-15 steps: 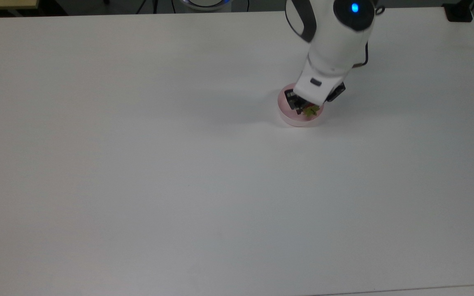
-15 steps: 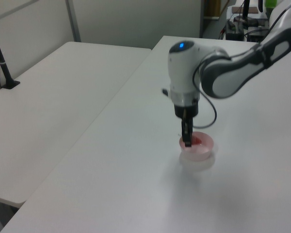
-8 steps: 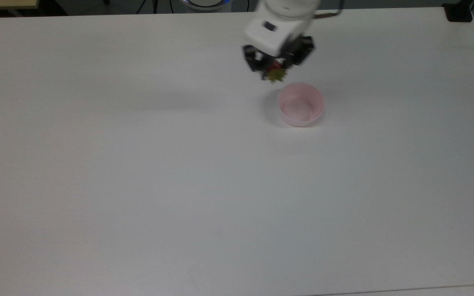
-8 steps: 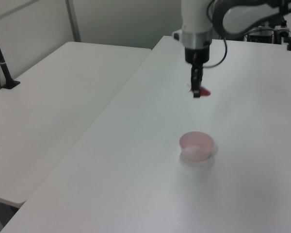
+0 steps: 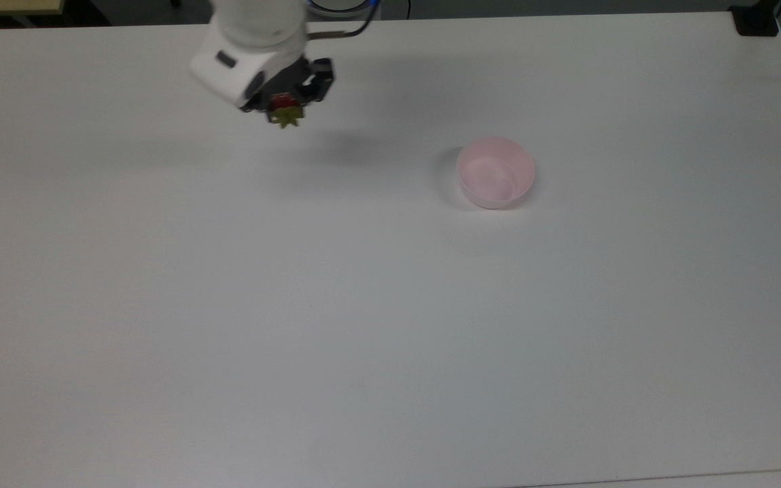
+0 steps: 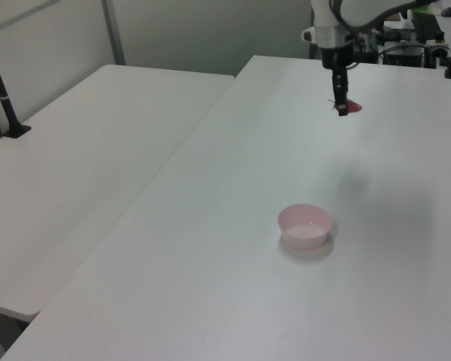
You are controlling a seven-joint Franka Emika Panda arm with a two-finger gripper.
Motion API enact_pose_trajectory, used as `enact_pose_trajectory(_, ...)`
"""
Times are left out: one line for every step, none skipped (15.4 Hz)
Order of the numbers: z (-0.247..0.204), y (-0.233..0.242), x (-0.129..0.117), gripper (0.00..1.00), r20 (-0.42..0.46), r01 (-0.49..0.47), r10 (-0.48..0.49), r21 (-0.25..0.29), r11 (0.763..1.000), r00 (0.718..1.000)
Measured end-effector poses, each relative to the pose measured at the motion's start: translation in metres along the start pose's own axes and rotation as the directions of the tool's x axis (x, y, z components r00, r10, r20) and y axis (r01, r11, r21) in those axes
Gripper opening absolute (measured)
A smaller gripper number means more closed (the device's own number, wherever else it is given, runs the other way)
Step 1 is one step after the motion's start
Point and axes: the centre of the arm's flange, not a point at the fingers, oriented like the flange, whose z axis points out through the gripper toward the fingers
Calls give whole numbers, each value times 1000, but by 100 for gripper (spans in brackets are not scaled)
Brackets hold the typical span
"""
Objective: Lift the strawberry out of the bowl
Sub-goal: 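Lift the strawberry out of the bowl and carry it away from the bowl, then lower the strawberry to the table and open the gripper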
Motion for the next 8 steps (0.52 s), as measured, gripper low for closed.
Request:
enact_pose_trajectory(15,6,-4,40,-6,4,-4,-10,1000,1000)
enact_pose_trajectory(33,7,-9,40,-8,15,-15,-26,1000,1000)
enact_pose_trajectory(51,2,-14,40,-4,34,-35,-45,998,999)
enact_pose_trajectory(70,-7,-19,40,1,56,-56,-63,996,998)
enact_pose_trajectory(87,-16,-24,40,3,73,-73,-79,994,997)
enact_pose_trajectory(102,-24,-29,40,6,88,-88,-93,992,996)
enact_pose_trajectory(117,-30,-35,40,9,103,-103,-104,989,995)
enact_pose_trajectory(129,-33,-40,40,10,114,-114,-113,987,993)
